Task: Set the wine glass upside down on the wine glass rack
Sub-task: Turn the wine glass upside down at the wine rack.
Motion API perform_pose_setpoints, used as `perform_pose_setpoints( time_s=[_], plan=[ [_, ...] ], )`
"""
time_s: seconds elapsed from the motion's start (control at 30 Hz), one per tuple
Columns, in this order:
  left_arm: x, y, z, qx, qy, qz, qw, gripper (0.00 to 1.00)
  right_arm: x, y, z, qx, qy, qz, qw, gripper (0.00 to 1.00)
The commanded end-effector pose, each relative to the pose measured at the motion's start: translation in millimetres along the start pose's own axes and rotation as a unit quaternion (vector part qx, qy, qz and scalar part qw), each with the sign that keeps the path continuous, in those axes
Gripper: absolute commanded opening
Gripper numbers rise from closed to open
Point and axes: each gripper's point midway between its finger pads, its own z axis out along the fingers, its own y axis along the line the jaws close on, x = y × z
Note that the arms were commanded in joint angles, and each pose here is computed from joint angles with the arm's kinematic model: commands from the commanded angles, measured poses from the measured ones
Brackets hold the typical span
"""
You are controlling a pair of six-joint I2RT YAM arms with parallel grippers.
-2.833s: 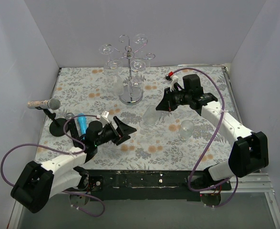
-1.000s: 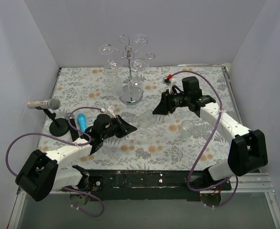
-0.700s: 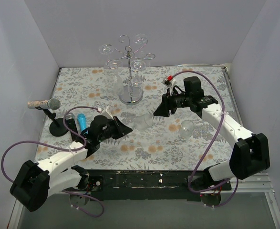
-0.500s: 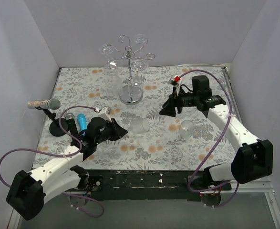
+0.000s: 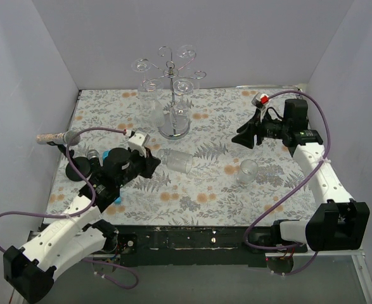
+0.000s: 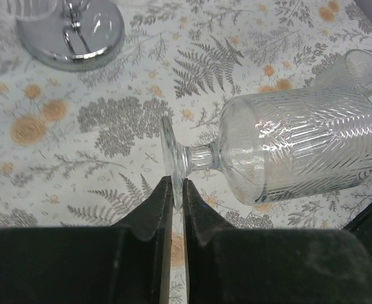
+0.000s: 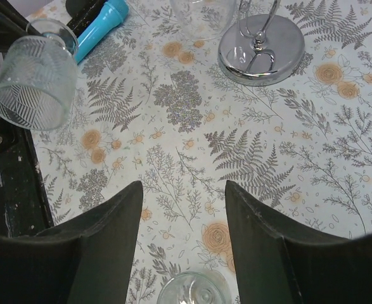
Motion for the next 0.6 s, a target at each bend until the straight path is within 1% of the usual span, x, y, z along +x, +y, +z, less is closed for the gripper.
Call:
perform_pose_setpoints(
  time_s=[0.0,0.13,0.27,0.4,0.57],
  plan=[
    [-69.0,-13.4,-15.3,0.014,-0.086,0.114,0.990,0.00,-9.9,6.5,-9.0,-0.013,-0.022,-0.025,0.999,0.62],
    [-89.1,-18.3,-20.8,0.017,-0.103,0.178,0.979,0.00,-16.4,19.4,-10.8,-0.048,-0.031,-0.041,0.998,0.62],
    [-100.5,-23.4,-25.1,0.023,-0.113,0.241,0.964,0.00,-25.7,26.6,-12.0,-0.077,-0.033,-0.049,0.995,0.62],
    [-106.5,-31.8,-25.4,0.033,-0.119,0.300,0.946,0.00,-34.0,29.2,-11.6,-0.088,-0.027,-0.052,0.994,0.62],
    [-110.8,-45.5,-21.8,0.037,-0.137,0.374,0.917,0.00,-44.8,36.7,-9.7,-0.105,-0.022,-0.052,0.993,0.62]
  ],
)
